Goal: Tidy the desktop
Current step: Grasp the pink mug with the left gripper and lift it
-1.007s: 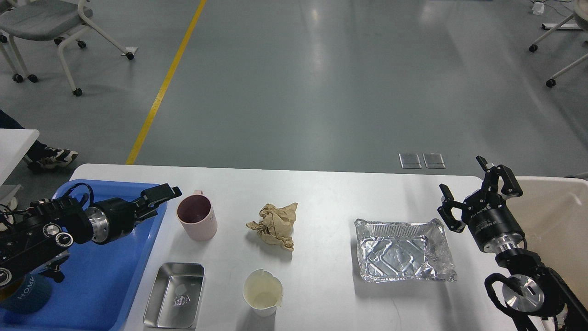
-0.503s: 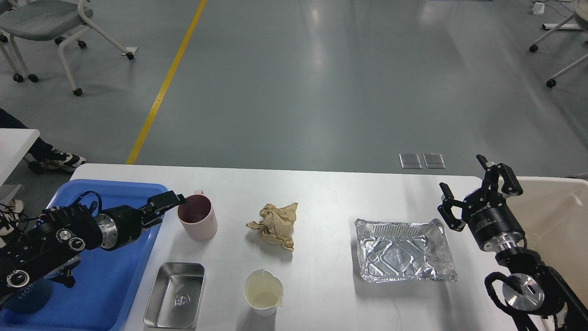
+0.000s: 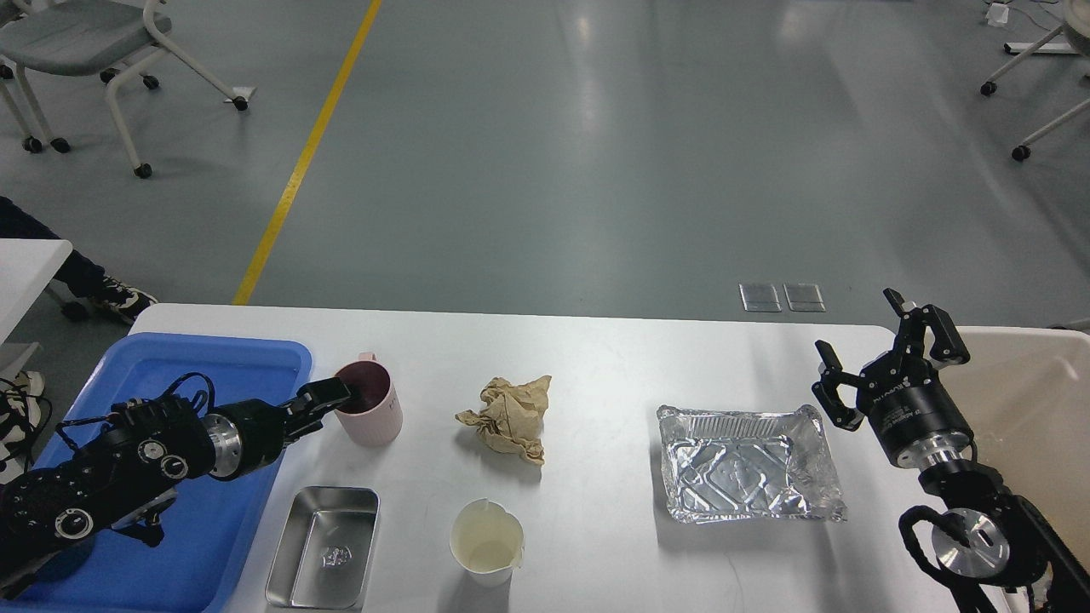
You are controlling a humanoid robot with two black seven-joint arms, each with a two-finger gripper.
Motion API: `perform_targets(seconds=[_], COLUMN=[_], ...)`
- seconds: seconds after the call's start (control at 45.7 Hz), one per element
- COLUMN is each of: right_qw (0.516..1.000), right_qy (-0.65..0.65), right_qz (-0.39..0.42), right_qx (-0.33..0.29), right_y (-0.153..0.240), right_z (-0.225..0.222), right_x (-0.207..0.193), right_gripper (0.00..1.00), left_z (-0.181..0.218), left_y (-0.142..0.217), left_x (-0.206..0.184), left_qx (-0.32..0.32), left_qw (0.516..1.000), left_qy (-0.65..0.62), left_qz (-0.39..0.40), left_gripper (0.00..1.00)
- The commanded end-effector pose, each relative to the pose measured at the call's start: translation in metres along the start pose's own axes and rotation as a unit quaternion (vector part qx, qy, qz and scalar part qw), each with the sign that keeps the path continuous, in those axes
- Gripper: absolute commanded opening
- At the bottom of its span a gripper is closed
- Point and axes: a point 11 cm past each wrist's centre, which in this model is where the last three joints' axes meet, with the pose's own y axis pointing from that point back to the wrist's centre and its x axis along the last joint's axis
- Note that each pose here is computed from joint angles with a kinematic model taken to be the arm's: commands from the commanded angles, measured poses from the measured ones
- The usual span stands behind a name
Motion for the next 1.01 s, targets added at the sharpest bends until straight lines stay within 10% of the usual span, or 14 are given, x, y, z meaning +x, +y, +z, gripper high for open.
perform_targets(seconds=[0.0,0.219,0.678,0.985], right_qw=[1.0,1.0,1.0,1.0], right_qy=[0.0,0.0,-0.002,-0.002], right_qz=[0.001,0.001,0.003,0.003], right_qx=[0.0,0.0,-0.002,-0.002], right_y=[0.0,0.0,0.002,0.001], right_z=[0.0,0.0,0.002,0.002], right_x=[0.001,0.001,0.001,0.001], right_gripper=[1.0,1.0,1.0,1.0], left_z=[0.0,-0.001,-0.011,-0.012], left_y=[0.0,0.0,0.0,0.003], left_x=[0.0,-0.002,-0.009,-0.006], left_qx=[-0.003,-0.008,0.001,-0.006], left_qw=[1.0,1.0,1.0,1.0], left_qy=[0.003,0.009,0.011,0.009], left_qz=[0.0,-0.002,-0.012,-0.008], left_gripper=[0.54,0.35,0.34,0.08])
